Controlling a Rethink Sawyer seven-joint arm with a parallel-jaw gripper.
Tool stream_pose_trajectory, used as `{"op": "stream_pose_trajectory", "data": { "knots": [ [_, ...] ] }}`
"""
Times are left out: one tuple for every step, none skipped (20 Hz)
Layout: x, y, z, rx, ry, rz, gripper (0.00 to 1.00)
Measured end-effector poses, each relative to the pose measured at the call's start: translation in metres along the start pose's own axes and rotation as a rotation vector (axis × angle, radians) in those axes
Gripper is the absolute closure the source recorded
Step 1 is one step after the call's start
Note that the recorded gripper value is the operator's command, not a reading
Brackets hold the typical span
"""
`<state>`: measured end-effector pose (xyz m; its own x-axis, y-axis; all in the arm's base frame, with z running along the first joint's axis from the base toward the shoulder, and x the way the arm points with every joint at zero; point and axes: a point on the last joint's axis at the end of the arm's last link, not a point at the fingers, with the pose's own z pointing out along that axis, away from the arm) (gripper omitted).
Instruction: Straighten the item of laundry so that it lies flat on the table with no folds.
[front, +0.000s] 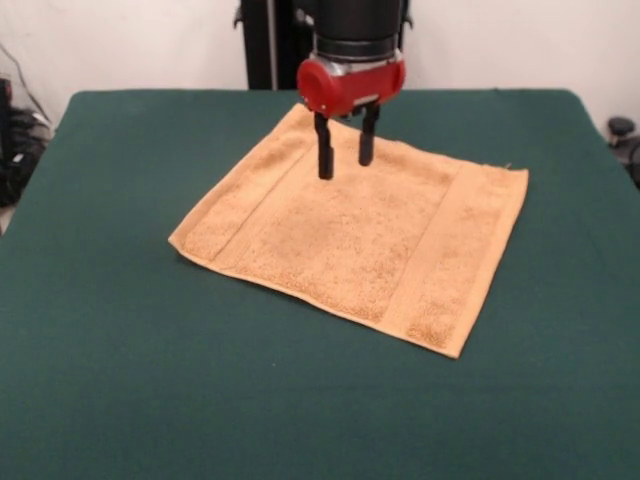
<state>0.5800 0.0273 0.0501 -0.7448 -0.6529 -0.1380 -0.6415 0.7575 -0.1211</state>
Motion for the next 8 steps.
{"op": "stream_pose_trajectory", "data": {
  "knots": [
    [0.000,-0.003,-0.005,0.013,0.001,-0.001,0.00],
    [0.000,-0.005,-0.007,0.019,0.001,0.000,0.00],
    [0.000,-0.006,-0.009,0.023,0.001,0.002,0.00],
    [-0.001,-0.008,-0.011,0.028,0.000,0.005,0.00],
    [-0.001,-0.009,-0.012,0.031,-0.001,0.008,0.00],
    [-0.001,-0.010,-0.013,0.032,-0.002,0.009,0.00],
    [-0.002,-0.011,-0.015,0.035,-0.004,0.013,0.00],
    [-0.004,-0.013,-0.017,0.039,-0.008,0.019,0.00]
  ]
}}
